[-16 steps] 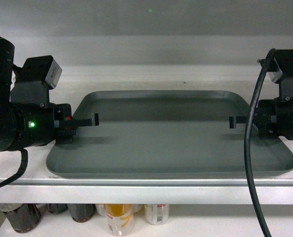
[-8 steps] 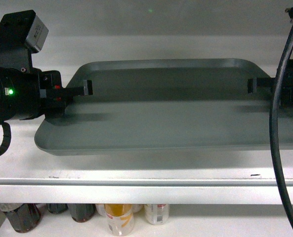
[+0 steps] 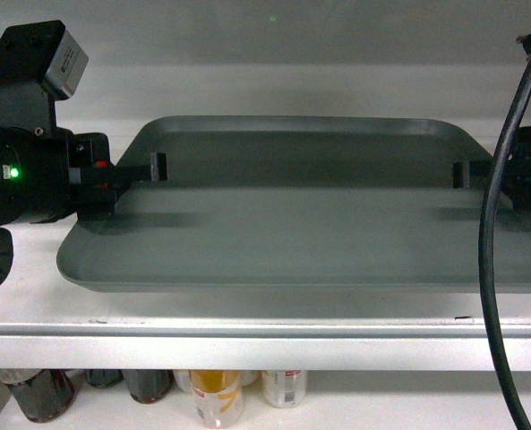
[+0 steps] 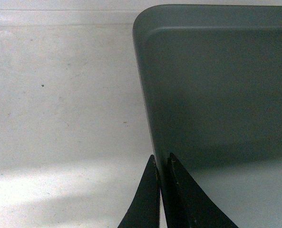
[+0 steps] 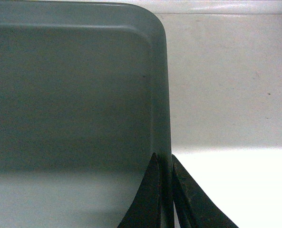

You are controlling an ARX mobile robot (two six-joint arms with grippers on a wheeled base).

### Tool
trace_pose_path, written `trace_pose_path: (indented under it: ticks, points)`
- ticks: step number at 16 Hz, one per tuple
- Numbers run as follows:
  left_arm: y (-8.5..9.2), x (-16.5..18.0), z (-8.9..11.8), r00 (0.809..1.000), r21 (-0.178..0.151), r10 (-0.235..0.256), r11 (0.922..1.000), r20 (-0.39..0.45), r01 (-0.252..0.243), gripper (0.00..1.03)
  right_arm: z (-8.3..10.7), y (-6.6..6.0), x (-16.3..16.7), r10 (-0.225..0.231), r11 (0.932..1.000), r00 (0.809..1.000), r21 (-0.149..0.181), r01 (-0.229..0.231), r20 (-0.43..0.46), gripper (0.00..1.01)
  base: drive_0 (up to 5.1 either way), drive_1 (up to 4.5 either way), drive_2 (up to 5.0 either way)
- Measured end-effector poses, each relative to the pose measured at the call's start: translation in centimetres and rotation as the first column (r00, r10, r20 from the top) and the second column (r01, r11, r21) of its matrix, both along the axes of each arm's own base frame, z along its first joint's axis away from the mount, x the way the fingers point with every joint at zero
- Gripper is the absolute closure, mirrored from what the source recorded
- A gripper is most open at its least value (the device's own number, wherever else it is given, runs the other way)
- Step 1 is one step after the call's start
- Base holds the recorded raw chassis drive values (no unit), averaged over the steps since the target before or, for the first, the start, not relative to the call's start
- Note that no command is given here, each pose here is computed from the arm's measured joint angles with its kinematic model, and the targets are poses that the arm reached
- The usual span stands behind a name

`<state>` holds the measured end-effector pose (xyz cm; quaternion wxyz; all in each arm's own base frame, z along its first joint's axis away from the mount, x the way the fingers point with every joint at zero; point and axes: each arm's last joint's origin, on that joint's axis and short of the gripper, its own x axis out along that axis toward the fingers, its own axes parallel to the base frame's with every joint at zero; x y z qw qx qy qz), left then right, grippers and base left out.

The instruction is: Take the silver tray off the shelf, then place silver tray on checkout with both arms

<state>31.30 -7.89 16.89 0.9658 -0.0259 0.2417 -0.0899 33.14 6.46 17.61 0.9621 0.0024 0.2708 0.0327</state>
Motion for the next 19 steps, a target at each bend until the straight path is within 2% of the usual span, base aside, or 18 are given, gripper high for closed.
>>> trace_pose_path:
  ticks: [13,19]
  points:
    - [0.01,0.0,0.0,1.0,0.0,0.0,1.0,0.0,0.0,1.0,0.0,0.0,0.0,0.0,1.0,1.0,0.0,0.0,0.0,0.98,0.0,0.0,0.0]
    - [0.01,-0.03,0.01,1.0,0.001,-0.001,1.0,0.0,0.001,1.0,-0.01,0.01,-0.03,0.001,1.0,1.0,0.0,-0.001,-0.003,0.98,0.0,-3.77,3.7]
